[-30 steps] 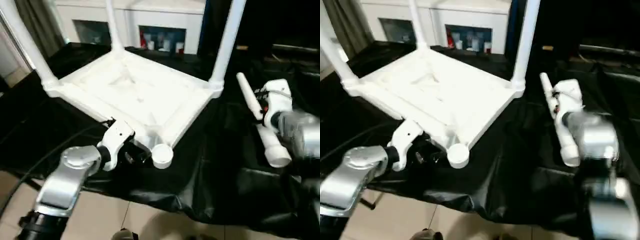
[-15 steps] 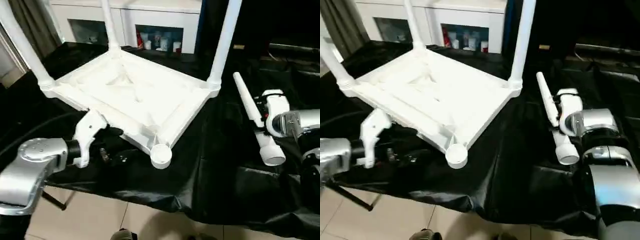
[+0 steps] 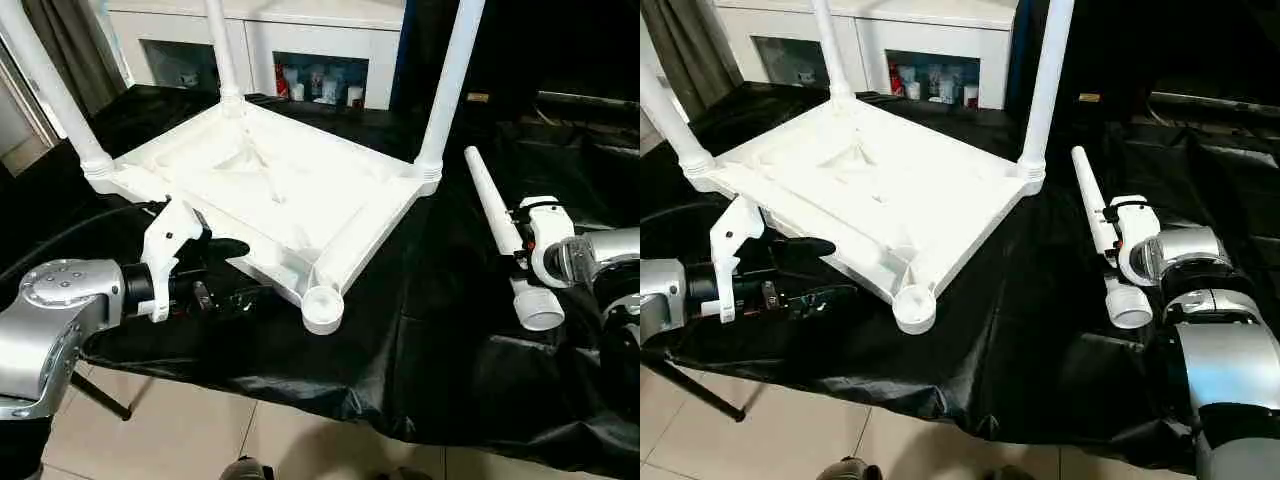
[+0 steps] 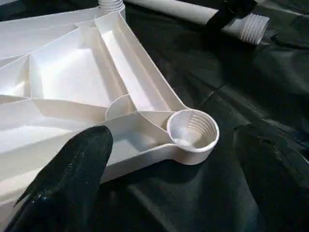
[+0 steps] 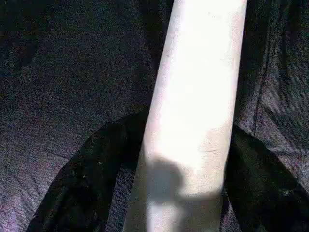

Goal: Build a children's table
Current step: Pick table leg

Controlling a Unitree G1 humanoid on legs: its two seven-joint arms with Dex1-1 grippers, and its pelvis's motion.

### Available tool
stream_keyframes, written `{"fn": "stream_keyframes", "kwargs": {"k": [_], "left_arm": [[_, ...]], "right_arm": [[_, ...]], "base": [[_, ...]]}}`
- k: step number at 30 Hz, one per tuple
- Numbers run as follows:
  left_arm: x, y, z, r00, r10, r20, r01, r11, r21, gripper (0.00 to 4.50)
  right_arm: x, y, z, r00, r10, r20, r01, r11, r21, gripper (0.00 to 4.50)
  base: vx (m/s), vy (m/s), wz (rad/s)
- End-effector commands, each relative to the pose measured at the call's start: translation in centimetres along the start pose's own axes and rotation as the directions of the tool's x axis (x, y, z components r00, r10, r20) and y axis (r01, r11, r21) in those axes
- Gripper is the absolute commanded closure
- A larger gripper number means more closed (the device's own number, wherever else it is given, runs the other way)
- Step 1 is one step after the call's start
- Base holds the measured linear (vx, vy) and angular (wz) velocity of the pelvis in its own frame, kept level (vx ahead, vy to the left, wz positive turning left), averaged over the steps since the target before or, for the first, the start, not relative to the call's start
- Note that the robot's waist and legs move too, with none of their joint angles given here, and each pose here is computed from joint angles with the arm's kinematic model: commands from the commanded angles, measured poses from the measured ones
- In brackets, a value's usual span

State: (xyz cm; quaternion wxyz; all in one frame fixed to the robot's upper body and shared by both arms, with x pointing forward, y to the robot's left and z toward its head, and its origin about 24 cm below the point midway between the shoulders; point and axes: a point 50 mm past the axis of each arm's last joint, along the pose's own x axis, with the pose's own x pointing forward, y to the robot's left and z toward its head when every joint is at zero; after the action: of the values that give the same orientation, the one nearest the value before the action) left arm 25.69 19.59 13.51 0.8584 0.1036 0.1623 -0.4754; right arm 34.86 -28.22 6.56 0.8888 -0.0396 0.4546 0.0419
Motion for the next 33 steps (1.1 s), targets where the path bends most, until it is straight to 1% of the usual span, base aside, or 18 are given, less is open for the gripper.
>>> {"fn": "stream_keyframes", "kwargs": {"k": [1, 8, 10, 14, 17, 18, 19, 20, 21, 23, 25, 27, 28, 29, 30, 31, 32, 33], "left_arm": [[-0.1, 0.3, 0.7, 1.000, -0.002, 0.012, 0.001, 1.000, 0.021, 0.00], [1.2, 0.8, 1.9, 0.997, 0.006, 0.075, -0.009, 0.999, 0.045, 0.00], [2.1, 1.3, 2.3, 0.992, 0.051, 0.112, -0.055, 0.998, 0.033, 0.00], [4.3, 1.5, 3.4, 0.964, 0.094, 0.247, -0.097, 0.995, -0.002, 0.00], [5.8, 1.7, 4.2, 0.932, 0.131, 0.338, -0.128, 0.991, -0.033, 0.00], [5.8, 1.7, 4.2, 0.932, 0.131, 0.338, -0.128, 0.991, -0.033, 0.00], [6.7, 1.6, 4.5, 0.917, 0.146, 0.372, -0.136, 0.989, -0.051, 0.00], [7.0, 1.6, 4.7, 0.911, 0.148, 0.384, -0.137, 0.989, -0.057, 0.00], [7.6, 1.3, 4.9, 0.911, 0.124, 0.393, -0.107, 0.992, -0.066, 0.00], [8.8, 1.3, 5.3, 0.900, 0.125, 0.416, -0.101, 0.992, -0.081, 0.00], [9.5, 1.5, 5.5, 0.898, 0.157, 0.411, -0.127, 0.987, -0.099, 0.00], [10.5, 2.0, 5.6, 0.920, 0.168, 0.354, -0.121, 0.981, -0.152, 0.00], [10.5, 2.0, 5.6, 0.920, 0.168, 0.353, -0.120, 0.981, -0.154, 0.00], [11.2, 2.1, 6.0, 0.924, 0.168, 0.343, -0.108, 0.977, -0.186, 0.00], [11.4, 2.1, 6.3, 0.922, 0.163, 0.352, -0.097, 0.975, -0.199, 0.00], [11.8, 1.9, 7.0, 0.918, 0.136, 0.373, -0.046, 0.969, -0.241, 0.00], [11.9, 1.8, 7.4, 0.916, 0.119, 0.384, -0.015, 0.965, -0.261, 0.00], [12.2, 1.6, 7.9, 0.911, 0.097, 0.401, 0.021, 0.960, -0.279, 0.00]], "right_arm": [[0.0, -0.3, -0.4, 1.000, -0.007, -0.025, 0.007, 1.000, 0.001, 1.64], [0.2, -0.7, -1.2, 1.000, -0.016, -0.007, 0.016, 0.996, 0.089, 2.14], [0.3, -0.9, -1.5, 1.000, -0.010, 0.015, 0.008, 0.989, 0.147, 2.37], [0.3, -1.4, -1.8, 0.997, -0.023, 0.070, 0.006, 0.970, 0.245, 2.53], [0.0, -1.9, -1.1, 0.980, -0.034, 0.194, -0.030, 0.948, 0.317, 2.59], [0.0, -1.9, -1.1, 0.980, -0.034, 0.194, -0.030, 0.948, 0.317, 2.59], [-0.4, -2.3, -0.5, 0.956, -0.052, 0.290, -0.063, 0.926, 0.373, 2.59], [-0.6, -2.5, -0.3, 0.943, -0.063, 0.327, -0.075, 0.917, 0.393, 2.60], [-0.9, -2.7, 0.1, 0.910, -0.060, 0.410, -0.132, 0.896, 0.425, 2.61], [-1.4, -2.8, 0.5, 0.852, -0.055, 0.520, -0.222, 0.863, 0.454, 2.62], [-1.9, -2.8, 0.8, 0.794, -0.043, 0.606, -0.294, 0.846, 0.445, 2.62], [-3.2, -2.1, 1.3, 0.627, 0.032, 0.779, -0.450, 0.830, 0.328, 2.62], [-3.2, -2.0, 1.3, 0.620, 0.037, 0.784, -0.456, 0.829, 0.322, 2.62], [-4.6, -1.0, 1.2, 0.492, 0.129, 0.861, -0.557, 0.807, 0.197, 2.62], [-5.1, -0.4, 1.2, 0.450, 0.171, 0.877, -0.589, 0.794, 0.147, 2.62], [-6.3, 1.1, 1.2, 0.346, 0.276, 0.897, -0.658, 0.753, 0.022, 2.62], [-6.9, 1.8, 1.1, 0.296, 0.321, 0.900, -0.684, 0.728, -0.035, 2.63], [-7.7, 2.8, 1.0, 0.222, 0.380, 0.898, -0.719, 0.686, -0.113, 2.63]], "base": [[0.000, 0.000, 0.00], [0.000, 0.000, 0.00], [0.000, 0.000, 0.00], [0.000, 0.000, 0.00], [0.000, 0.000, 0.00], [0.000, 0.000, 0.00], [0.000, 0.000, 0.00], [0.000, 0.000, 0.00], [0.000, 0.000, 0.00], [0.000, 0.000, 0.00], [0.000, 0.000, 0.00], [0.000, 0.000, 0.00], [0.000, 0.000, 0.00], [0.000, 0.000, 0.00], [0.000, 0.000, 0.00], [0.000, 0.000, 0.00], [0.000, 0.000, 0.00], [0.000, 0.000, 0.00]]}}
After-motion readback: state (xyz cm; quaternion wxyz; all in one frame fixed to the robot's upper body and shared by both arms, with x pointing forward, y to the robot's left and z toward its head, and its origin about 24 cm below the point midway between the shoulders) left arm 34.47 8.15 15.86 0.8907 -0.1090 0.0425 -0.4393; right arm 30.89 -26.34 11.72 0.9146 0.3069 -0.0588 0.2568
